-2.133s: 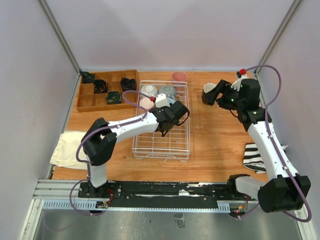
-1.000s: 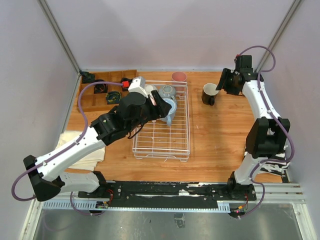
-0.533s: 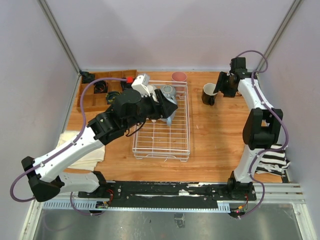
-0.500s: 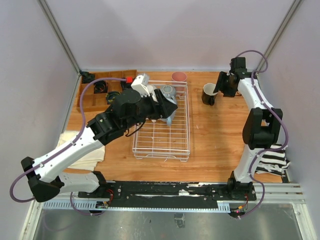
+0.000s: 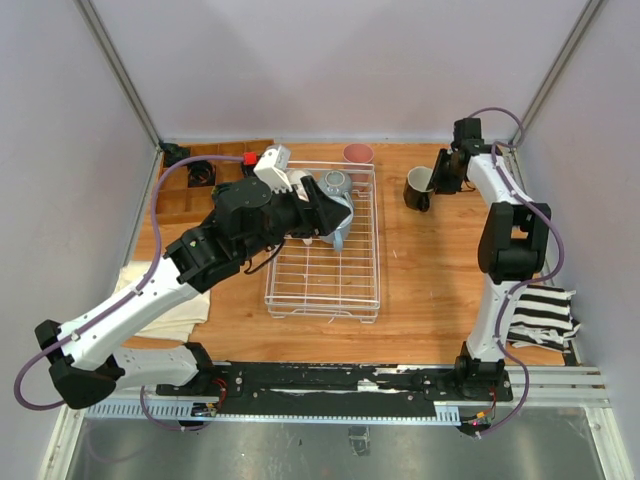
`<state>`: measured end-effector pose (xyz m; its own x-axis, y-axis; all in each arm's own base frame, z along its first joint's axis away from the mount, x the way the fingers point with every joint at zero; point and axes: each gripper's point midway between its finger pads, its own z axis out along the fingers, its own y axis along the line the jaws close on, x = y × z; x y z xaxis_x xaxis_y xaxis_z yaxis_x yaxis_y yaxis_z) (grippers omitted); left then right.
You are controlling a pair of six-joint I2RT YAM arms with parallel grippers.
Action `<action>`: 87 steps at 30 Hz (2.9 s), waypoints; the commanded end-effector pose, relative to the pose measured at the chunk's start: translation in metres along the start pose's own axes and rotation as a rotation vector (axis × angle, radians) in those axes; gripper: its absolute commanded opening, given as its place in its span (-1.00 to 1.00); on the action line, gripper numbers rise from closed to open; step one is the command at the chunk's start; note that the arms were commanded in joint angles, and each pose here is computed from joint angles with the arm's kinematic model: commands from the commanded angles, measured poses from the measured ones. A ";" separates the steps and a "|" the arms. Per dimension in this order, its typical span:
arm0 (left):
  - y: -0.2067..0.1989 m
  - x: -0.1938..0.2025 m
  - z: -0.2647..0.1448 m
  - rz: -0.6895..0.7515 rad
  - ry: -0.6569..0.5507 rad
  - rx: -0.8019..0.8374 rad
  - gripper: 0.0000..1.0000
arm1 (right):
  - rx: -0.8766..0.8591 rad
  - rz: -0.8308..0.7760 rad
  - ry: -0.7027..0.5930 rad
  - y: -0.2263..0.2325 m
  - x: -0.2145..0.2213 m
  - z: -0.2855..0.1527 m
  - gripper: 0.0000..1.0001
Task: Load the cups into the dish rack
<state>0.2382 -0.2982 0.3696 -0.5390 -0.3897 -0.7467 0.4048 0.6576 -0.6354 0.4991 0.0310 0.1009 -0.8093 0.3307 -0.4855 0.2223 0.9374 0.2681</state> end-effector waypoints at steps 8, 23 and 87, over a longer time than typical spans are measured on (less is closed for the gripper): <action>-0.015 -0.009 -0.002 -0.044 0.001 0.157 0.54 | -0.083 0.024 -0.007 0.006 0.006 -0.014 -0.99; -0.038 0.027 0.015 0.111 0.056 0.522 0.56 | -0.723 0.379 -0.111 0.092 -0.006 -0.178 -0.99; -0.106 -0.030 0.086 -0.327 0.124 0.989 0.83 | -1.275 0.387 -0.098 0.203 0.023 -0.317 -0.98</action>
<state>0.2841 -0.4153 0.4136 -0.7846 -0.3405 -0.5182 0.6023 -0.2198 -0.7674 0.3598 0.1868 0.3852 -0.7770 0.6164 -0.1276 -0.1394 0.0293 0.9898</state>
